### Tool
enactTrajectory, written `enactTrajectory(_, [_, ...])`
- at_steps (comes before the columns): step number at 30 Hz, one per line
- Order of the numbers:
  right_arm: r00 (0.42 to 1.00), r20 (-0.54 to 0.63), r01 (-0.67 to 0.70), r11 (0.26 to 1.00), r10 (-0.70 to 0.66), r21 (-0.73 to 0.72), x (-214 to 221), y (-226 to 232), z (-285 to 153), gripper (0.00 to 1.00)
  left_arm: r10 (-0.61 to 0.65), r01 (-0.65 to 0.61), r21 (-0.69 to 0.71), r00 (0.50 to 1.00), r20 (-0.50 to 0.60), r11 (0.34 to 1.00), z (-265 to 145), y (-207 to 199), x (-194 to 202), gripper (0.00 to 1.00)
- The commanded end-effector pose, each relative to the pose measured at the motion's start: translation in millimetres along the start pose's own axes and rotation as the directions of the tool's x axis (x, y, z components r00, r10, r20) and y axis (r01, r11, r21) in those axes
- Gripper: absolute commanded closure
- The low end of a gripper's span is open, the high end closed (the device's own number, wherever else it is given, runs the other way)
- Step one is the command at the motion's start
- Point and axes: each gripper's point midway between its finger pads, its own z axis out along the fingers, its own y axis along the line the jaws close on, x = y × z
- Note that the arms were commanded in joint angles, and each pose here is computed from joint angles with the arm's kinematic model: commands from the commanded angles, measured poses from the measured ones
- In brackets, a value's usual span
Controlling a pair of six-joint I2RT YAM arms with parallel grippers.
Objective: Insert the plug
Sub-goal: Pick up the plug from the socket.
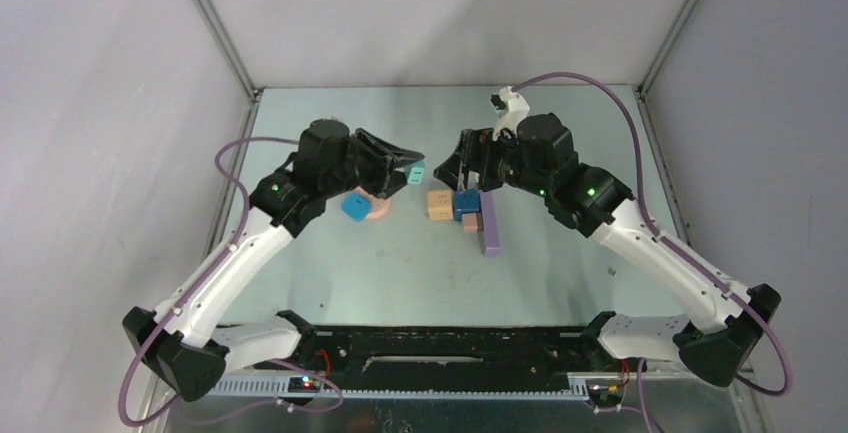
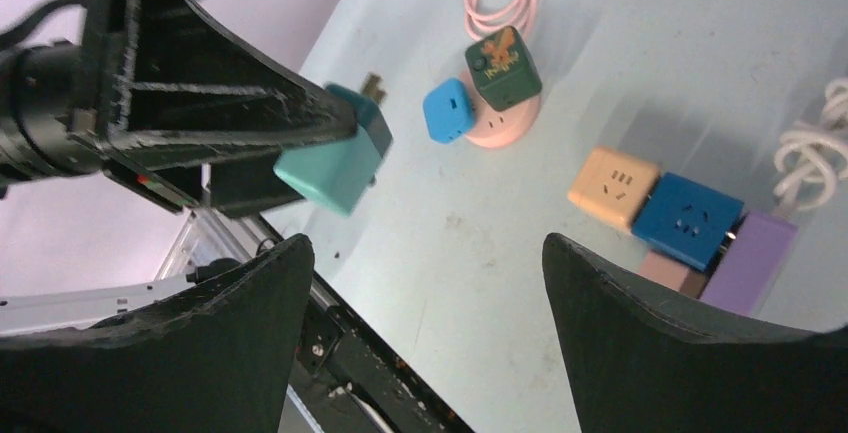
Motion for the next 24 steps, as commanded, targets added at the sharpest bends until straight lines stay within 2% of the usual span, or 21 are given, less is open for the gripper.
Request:
enactTrajectory(1, [0.992,0.123,0.007,1.0,-0.003,-0.03,-32.7,30.5,6.8,0.14,-0.297,0.297,0.006,0.954,-0.026,0.955,-8.3,-3.7,4.5,1.0])
enactTrajectory(6, [0.99,0.14,0.045,0.994,-0.032,-0.095,-34.7,64.1,19.8,0.17,-0.406,0.407,0.02,0.914,-0.02,0.913,-11.9,-3.8,2.1,1.0])
enactTrajectory(9, [0.988,0.143,0.074,0.995,-0.065,-0.059,-34.3,70.4,29.3,0.18,-0.475,0.477,0.066,0.879,-0.045,0.876,-11.2,-9.5,0.8,1.0])
enactTrajectory(19, [0.981,0.068,0.174,0.979,-0.181,0.103,-20.3,51.6,53.4,0.31,-0.568,0.569,0.144,0.821,-0.053,0.81,-12.3,-20.5,-8.9,1.0])
enactTrajectory(24, [0.977,0.043,0.203,0.97,-0.21,0.137,-16.9,43.4,62.7,0.38,-0.575,0.576,0.168,0.816,-0.063,0.8,-14.2,-27.1,-9.6,1.0])
